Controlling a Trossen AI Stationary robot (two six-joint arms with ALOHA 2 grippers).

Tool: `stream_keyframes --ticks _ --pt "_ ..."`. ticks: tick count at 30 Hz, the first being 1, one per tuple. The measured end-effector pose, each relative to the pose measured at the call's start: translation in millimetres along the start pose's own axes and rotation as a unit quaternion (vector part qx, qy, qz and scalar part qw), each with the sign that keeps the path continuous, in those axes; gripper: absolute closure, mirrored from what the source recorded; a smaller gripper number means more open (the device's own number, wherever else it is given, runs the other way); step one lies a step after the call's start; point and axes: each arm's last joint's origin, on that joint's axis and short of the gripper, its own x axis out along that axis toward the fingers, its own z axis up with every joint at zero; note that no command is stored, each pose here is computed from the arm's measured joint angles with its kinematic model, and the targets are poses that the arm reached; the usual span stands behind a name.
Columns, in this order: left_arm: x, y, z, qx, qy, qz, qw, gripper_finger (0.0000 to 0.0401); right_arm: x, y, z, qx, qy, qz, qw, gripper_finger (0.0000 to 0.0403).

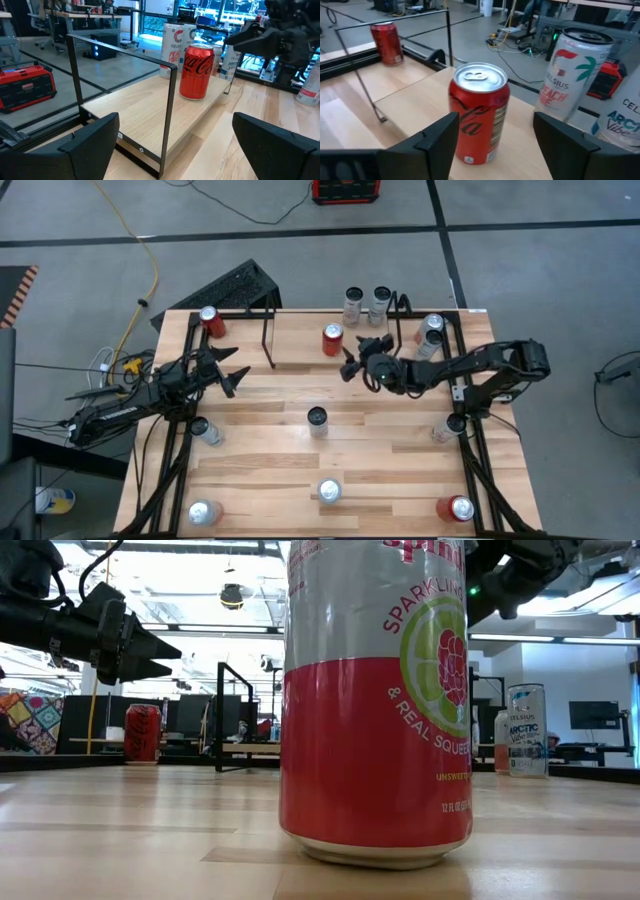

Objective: Place canned beverage on shelf
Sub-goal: Put the middle red black soda can on the shelf

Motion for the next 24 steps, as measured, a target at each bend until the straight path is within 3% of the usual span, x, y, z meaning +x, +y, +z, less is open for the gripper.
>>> stream_keyframes --ticks 7,12,15,20,24 --pt "0 0 0 0.000 0.000 0.000 1.000 0.0027 2 3 13 -0.036 0.037 -0.012 0.999 0.0200" --pt "0 0 0 0.000 0.000 0.000 1.000 0.0027 0 9 44 -0.107 0.102 0.005 0.989 0.0307" --pt "0 0 0 0.000 0.000 0.000 1.000 0.0027 5 2 47 -0.127 0.140 0.040 0.981 0.0378" --pt "0 0 0 0.000 0.000 0.000 1.000 0.0027 23 -16 49 -0.091 0.185 0.113 0.972 0.0381" --pt "0 0 0 0.000 0.000 0.000 1.000 0.0027 36 -16 42 -0.097 0.191 0.121 0.969 0.0386"
